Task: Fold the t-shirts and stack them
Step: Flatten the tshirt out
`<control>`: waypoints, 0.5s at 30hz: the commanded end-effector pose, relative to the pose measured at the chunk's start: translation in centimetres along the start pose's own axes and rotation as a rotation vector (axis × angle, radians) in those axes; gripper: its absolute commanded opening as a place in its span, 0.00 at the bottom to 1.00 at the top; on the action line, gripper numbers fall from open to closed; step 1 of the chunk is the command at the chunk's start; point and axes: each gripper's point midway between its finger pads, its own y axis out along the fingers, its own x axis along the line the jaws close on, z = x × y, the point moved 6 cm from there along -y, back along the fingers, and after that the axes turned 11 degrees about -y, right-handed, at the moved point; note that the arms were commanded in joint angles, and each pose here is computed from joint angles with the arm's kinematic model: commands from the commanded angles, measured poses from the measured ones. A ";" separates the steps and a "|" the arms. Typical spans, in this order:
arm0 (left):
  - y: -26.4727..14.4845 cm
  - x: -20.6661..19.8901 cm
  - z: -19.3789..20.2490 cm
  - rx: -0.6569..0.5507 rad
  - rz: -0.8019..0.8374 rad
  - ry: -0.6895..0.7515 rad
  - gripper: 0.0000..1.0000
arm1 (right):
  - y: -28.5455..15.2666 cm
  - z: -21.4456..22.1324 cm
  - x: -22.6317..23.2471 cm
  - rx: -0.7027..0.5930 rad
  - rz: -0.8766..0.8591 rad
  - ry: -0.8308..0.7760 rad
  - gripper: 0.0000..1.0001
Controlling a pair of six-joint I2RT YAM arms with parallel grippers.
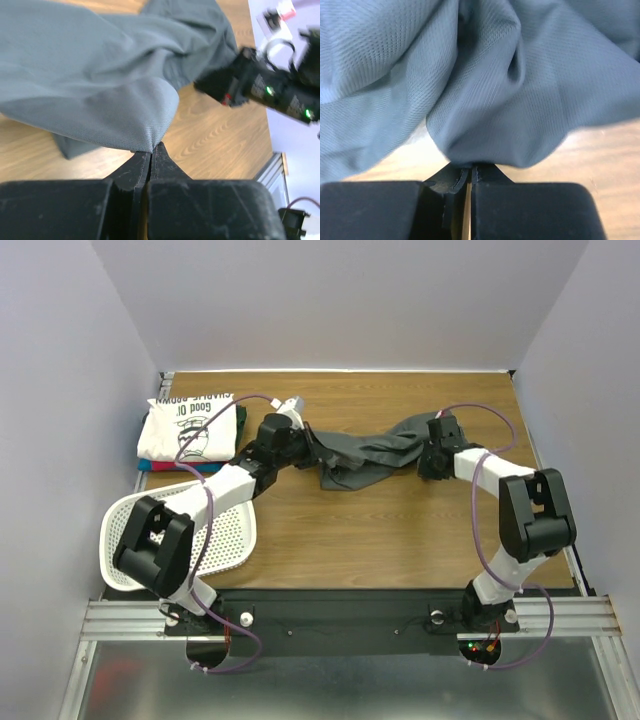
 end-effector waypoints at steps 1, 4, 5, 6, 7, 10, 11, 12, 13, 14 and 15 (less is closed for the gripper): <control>-2.5 -0.5 -3.3 -0.075 0.064 -0.004 0.03 | -4.2 -3.8 -0.4 -0.184 0.026 -0.004 0.00; -4.5 -0.5 -6.6 -0.153 0.085 -0.012 0.03 | -8.0 -5.8 -1.5 -0.268 0.070 -0.013 0.00; -5.2 -0.4 -8.2 -0.191 0.077 -0.004 0.03 | -9.7 -6.2 -2.0 -0.293 0.093 -0.014 0.00; -5.9 -1.0 -8.9 -0.209 0.087 0.013 0.03 | -10.6 -6.8 -2.3 -0.312 0.107 -0.021 0.00; -6.3 -1.1 -9.5 -0.216 0.084 0.025 0.03 | -11.9 -7.8 -2.5 -0.349 0.117 -0.020 0.00; -7.6 -1.7 -11.4 -0.245 0.061 0.064 0.03 | -14.8 -9.2 -3.3 -0.397 0.160 -0.025 0.01; -8.0 -1.9 -11.9 -0.259 0.060 0.068 0.03 | -15.3 -9.5 -3.5 -0.410 0.178 -0.027 0.00; -8.5 -1.9 -12.5 -0.276 0.060 0.067 0.03 | -15.9 -9.9 -4.0 -0.424 0.215 -0.024 0.00; -9.3 -1.7 -13.3 -0.298 0.062 0.066 0.03 | -16.5 -10.1 -4.4 -0.428 0.241 -0.034 0.00; -9.9 -1.6 -13.9 -0.314 0.064 0.062 0.03 | -17.0 -10.4 -4.7 -0.437 0.263 -0.034 0.01; -10.4 -1.7 -14.3 -0.324 0.070 0.063 0.03 | -18.0 -11.2 -5.1 -0.461 0.299 -0.024 0.00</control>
